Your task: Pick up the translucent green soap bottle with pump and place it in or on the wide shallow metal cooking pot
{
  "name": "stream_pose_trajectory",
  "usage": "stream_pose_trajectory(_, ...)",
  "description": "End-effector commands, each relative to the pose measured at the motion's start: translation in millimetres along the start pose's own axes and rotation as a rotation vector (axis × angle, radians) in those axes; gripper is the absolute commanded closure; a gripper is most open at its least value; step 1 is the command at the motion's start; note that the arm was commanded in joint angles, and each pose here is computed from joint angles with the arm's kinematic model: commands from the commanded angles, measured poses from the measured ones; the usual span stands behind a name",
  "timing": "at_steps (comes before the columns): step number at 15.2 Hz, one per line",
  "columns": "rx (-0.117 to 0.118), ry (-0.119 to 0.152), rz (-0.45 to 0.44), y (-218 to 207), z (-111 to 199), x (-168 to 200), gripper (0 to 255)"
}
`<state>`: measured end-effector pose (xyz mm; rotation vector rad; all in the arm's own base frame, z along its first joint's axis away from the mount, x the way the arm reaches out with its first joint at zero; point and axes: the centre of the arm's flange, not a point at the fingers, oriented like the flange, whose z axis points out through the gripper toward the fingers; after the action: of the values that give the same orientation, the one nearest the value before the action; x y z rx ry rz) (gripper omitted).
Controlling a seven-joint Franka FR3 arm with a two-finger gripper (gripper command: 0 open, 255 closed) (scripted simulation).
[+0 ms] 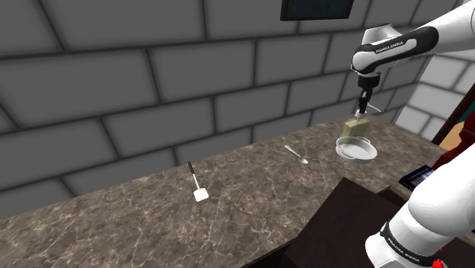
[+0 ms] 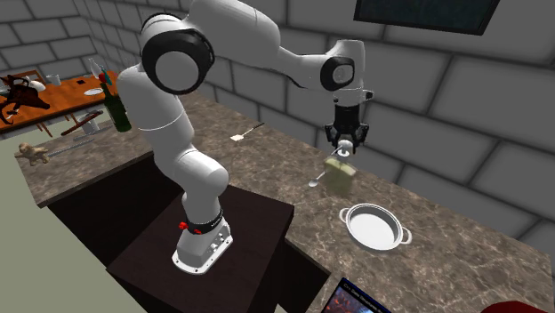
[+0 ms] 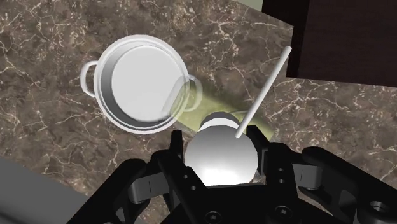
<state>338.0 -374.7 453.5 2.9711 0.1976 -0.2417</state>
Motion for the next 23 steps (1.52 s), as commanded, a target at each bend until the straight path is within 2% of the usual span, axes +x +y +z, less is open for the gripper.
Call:
stream_pose_trajectory(1,-0.001,0.000,-0.002,27,0,-4,255)
stream_pose_trajectory(14,-0.001,0.000,-0.002,191,-14,-21,255)
stream_pose_trajectory(23,-0.001,0.000,-0.002,185,32,-13,255)
